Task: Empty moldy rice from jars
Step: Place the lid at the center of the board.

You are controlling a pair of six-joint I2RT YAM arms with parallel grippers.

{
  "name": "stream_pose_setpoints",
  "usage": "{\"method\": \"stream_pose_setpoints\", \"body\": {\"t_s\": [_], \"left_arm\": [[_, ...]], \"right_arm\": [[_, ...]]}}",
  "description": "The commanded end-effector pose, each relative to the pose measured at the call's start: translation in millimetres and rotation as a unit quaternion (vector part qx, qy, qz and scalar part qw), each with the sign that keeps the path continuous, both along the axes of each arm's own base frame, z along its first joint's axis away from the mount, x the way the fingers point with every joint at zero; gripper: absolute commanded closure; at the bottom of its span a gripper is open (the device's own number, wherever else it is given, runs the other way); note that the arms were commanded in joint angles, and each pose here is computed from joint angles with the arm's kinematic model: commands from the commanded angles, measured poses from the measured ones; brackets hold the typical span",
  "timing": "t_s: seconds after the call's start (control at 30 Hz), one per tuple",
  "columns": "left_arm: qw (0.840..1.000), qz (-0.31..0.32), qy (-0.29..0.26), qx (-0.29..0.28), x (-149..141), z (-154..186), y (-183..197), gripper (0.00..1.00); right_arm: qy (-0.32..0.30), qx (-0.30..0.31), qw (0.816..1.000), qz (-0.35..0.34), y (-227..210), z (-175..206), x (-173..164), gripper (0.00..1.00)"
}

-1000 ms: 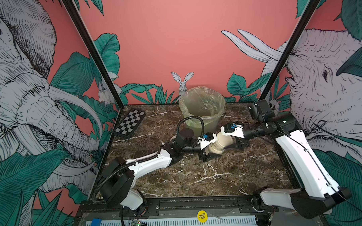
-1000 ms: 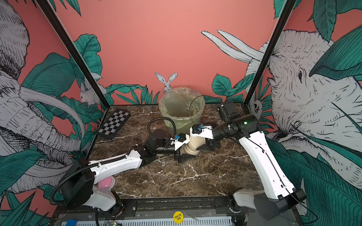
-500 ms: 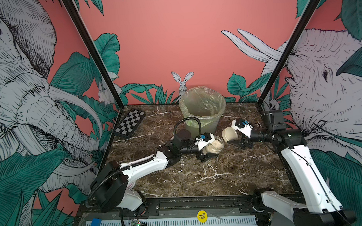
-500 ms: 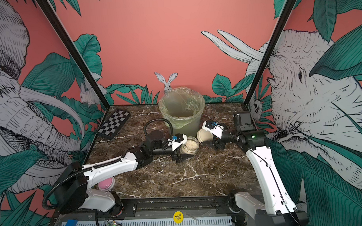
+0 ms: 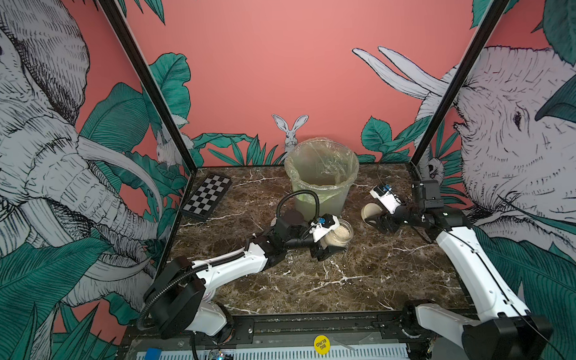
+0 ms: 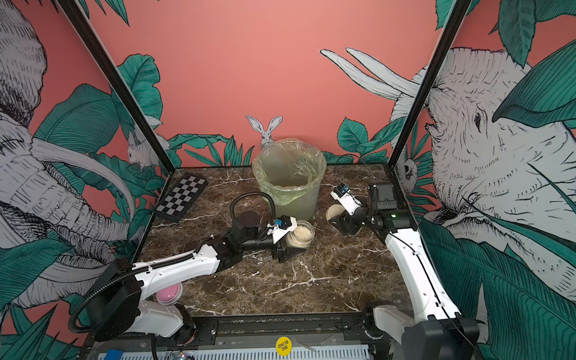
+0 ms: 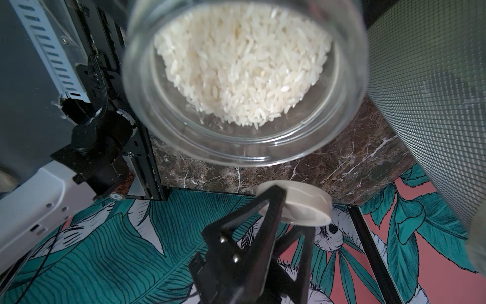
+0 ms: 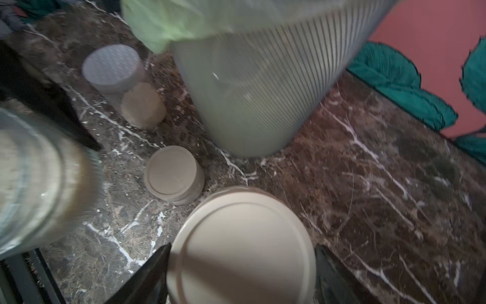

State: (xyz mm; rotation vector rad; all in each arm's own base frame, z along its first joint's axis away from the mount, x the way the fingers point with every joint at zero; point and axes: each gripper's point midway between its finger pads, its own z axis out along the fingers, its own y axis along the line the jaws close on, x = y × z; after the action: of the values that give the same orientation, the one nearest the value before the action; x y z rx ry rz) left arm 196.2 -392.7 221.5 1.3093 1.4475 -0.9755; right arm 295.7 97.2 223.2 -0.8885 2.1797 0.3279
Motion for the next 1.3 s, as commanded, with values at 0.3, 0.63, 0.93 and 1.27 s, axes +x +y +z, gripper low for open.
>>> {"method": "stream_pose_setpoints", "body": {"t_s": [0.3,0.63,0.93,1.27], "left_arm": [[0.998,0.012,-0.038,-0.052,-1,44,6,1.0],[0.997,0.018,-0.055,-0.051,1,51,7,1.0],[0.997,0.015,-0.058,-0.051,-1,48,9,1.0],[0.997,0.028,-0.052,-0.053,3,45,9,1.0]], "right_arm": [[0.124,-0.057,0.96,-0.244,-60,-72,18,0.55],[0.196,0.0,0.915,-0.353,-63,-108,17,0.58],[0.259,0.025,0.86,-0.439,-67,-149,10,0.59],[0.259,0.009,0.833,-0.488,-81,-173,8,0.52]]}}
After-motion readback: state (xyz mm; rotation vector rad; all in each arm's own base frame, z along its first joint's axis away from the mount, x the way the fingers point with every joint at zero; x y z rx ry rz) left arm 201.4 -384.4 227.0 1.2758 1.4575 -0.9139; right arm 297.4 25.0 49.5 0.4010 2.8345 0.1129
